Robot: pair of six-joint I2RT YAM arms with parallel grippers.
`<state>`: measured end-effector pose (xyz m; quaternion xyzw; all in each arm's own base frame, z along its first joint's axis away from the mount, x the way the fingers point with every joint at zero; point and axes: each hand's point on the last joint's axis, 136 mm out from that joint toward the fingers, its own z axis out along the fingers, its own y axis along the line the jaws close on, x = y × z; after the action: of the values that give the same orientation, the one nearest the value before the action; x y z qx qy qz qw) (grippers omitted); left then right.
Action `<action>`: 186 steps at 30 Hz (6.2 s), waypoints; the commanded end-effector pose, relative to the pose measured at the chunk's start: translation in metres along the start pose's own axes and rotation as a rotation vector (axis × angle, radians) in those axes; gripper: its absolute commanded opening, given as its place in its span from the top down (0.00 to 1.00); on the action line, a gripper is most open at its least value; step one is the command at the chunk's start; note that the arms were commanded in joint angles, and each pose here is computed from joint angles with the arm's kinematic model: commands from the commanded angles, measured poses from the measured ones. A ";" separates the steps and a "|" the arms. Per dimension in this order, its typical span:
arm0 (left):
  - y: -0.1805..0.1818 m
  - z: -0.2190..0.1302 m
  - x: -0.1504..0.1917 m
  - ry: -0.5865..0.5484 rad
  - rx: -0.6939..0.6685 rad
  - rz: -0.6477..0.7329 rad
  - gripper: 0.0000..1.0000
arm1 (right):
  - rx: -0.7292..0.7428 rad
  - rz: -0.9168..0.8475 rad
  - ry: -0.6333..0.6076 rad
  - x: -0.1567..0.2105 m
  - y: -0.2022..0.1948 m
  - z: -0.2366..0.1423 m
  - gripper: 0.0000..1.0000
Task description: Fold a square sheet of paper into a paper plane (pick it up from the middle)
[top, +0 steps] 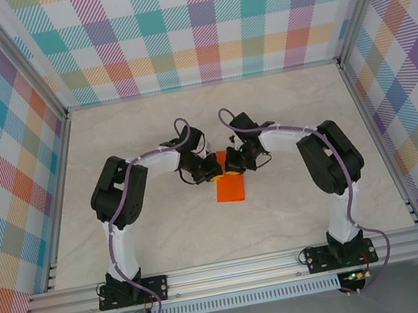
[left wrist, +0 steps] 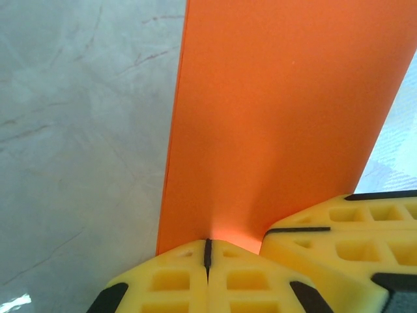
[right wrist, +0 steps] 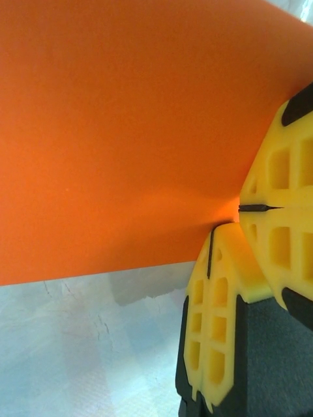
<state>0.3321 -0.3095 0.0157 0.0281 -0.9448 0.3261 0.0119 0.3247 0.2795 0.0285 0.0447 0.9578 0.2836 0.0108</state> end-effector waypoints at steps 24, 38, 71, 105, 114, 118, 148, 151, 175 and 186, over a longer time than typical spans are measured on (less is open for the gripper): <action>0.148 0.028 0.078 0.170 -0.491 -0.252 1.00 | -0.050 0.006 -0.075 0.003 -0.057 -0.038 1.00; 0.145 0.028 0.078 0.173 -0.480 -0.253 1.00 | -0.241 -0.077 -0.018 -0.014 0.010 -0.017 1.00; 0.152 0.028 0.088 0.188 -0.485 -0.269 1.00 | -0.242 -0.056 -0.130 -0.050 -0.006 -0.008 1.00; 0.150 0.032 0.086 0.177 -0.464 -0.278 1.00 | -0.233 -0.009 0.021 0.027 0.003 -0.010 1.00; 0.154 0.032 0.088 0.174 -0.478 -0.293 1.00 | -0.170 0.001 0.109 0.061 -0.024 -0.003 1.00; 0.156 0.032 0.088 0.171 -0.484 -0.295 1.00 | -0.130 0.008 0.151 0.084 -0.042 -0.005 1.00; 0.154 0.032 0.088 0.169 -0.482 -0.304 1.00 | -0.191 -0.119 0.022 0.031 -0.011 0.000 1.00; 0.156 0.033 0.088 0.167 -0.482 -0.313 1.00 | -0.161 -0.102 0.062 0.047 -0.029 0.006 1.00; 0.099 0.026 0.030 0.122 -0.383 -0.016 1.00 | -0.104 -0.181 -0.157 0.035 -0.013 -0.054 1.00; 0.050 0.019 0.002 0.116 -0.260 0.188 1.00 | -0.004 -0.006 -0.145 -0.043 -0.017 -0.008 1.00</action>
<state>0.3419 -0.3140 0.0190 -0.0730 -0.9526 0.2952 0.0119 0.3627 0.2619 0.0304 0.0378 0.9483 0.3001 0.0963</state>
